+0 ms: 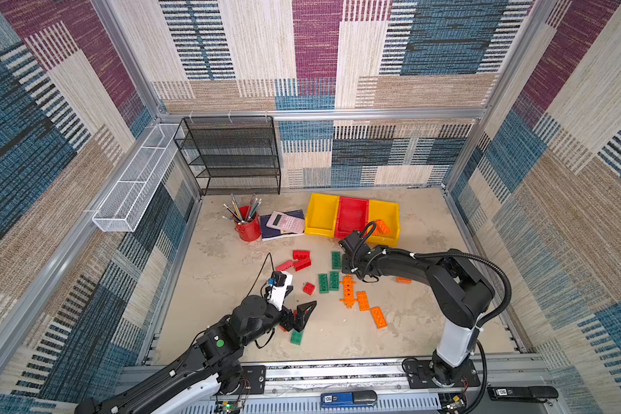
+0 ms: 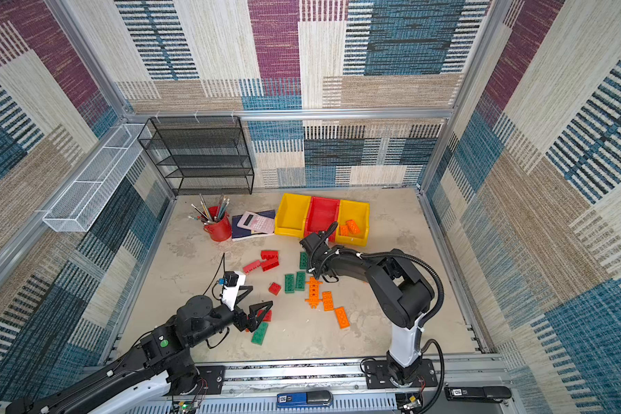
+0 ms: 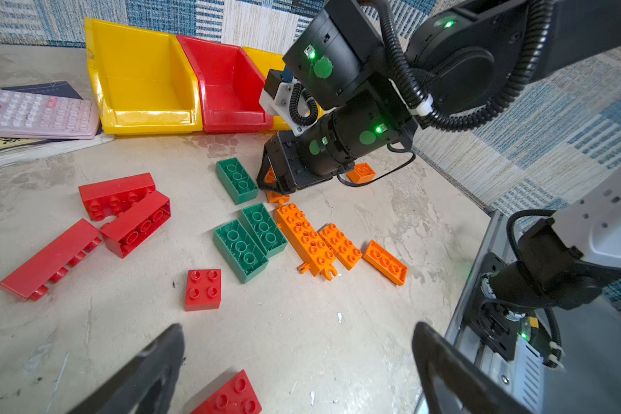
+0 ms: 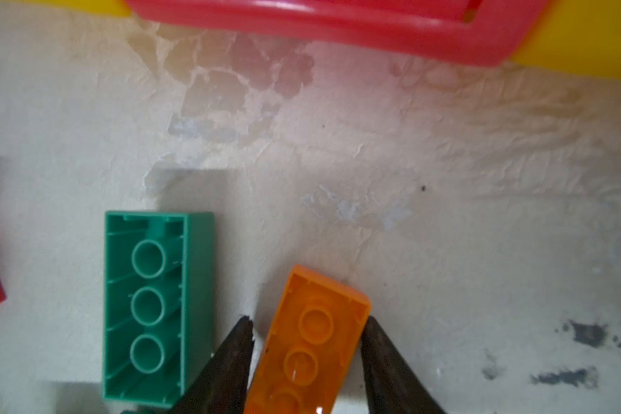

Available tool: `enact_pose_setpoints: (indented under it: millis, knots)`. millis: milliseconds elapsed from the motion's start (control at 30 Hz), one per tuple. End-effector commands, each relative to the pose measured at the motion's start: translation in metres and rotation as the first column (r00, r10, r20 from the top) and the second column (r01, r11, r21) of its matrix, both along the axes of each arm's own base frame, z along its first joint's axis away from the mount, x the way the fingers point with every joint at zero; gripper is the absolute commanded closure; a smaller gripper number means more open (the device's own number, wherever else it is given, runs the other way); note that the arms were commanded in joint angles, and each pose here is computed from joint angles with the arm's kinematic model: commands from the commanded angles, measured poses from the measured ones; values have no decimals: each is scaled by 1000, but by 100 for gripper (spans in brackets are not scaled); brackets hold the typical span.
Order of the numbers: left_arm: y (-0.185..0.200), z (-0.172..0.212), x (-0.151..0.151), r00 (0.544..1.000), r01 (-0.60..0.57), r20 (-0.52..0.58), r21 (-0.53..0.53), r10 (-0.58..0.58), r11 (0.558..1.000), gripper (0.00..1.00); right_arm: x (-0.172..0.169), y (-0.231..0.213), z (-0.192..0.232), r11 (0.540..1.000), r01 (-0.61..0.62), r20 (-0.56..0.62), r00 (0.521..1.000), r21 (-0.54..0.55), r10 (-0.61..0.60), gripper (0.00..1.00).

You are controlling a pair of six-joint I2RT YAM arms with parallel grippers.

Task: Sort the legos into containers by color
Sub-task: 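Lower the right gripper onto an orange 2x3 brick and close on it, then carry the orange brick with the right gripper into the yellow bin and release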

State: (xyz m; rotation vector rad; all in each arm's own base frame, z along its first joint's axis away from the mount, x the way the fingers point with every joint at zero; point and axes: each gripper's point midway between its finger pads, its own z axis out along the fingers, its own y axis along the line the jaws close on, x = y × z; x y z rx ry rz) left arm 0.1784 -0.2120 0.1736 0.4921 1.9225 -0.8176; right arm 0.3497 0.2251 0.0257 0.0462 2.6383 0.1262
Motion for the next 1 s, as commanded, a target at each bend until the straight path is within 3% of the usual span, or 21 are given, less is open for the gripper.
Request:
enact_pose_setpoints:
  millis: [0, 367, 533, 767, 967]
  knots:
    - [1, -3, 0, 1000, 2, 11, 21, -2, 1000, 1, -12, -8, -6, 999, 21, -46, 999, -29, -23, 61]
    - [-6, -1, 8, 1000, -2, 8, 42, 2, 999, 1, 10, -10, 32, 999, 50, 104, 993, -12, -49, 68]
    - [-16, 3, 16, 1000, 5, 6, 68, -6, 998, 1, 26, -26, 72, 998, 61, 229, 972, -10, -57, 67]
    - [-44, 7, 36, 1000, 26, -3, 110, -26, 994, 1, 72, -81, 118, 994, 110, 344, 932, 26, -112, 67]
    - [-74, 13, 58, 999, 42, -17, 134, -41, 990, 1, 117, -123, 122, 989, 144, 380, 914, 20, -141, 66]
